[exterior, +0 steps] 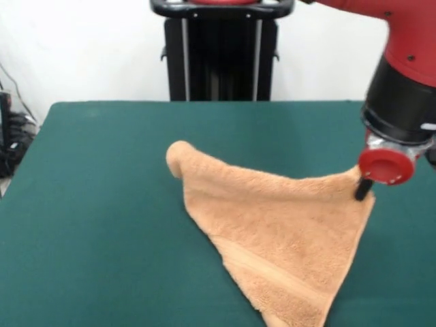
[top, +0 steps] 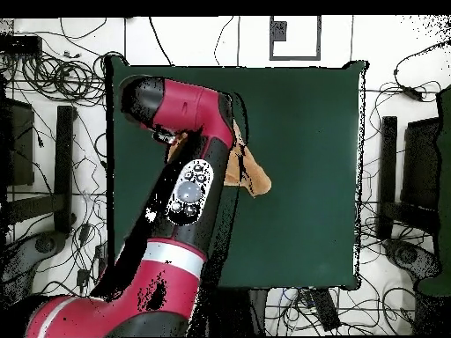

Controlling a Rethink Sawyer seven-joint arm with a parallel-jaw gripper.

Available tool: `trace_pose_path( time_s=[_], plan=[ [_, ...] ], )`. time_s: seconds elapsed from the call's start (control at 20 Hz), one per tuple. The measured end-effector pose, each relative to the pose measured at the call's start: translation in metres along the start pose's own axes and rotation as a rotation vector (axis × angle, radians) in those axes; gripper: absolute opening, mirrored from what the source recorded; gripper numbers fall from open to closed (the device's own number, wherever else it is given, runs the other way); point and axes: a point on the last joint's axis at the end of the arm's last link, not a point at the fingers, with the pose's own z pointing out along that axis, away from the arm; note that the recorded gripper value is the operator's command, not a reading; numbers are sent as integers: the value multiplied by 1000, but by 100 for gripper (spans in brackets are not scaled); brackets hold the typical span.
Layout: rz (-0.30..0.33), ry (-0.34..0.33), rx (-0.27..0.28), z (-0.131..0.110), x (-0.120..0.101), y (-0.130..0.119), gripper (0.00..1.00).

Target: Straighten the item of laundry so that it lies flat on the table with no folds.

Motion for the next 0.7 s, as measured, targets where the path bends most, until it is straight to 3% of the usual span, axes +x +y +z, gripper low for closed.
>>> trace_pose_path(
  time_s=[0.4,0.7],
  plan=[
    [114,78,15,-10,55,-22,0],
    [244,117,8,-7,89,-7,0]
  ],
)
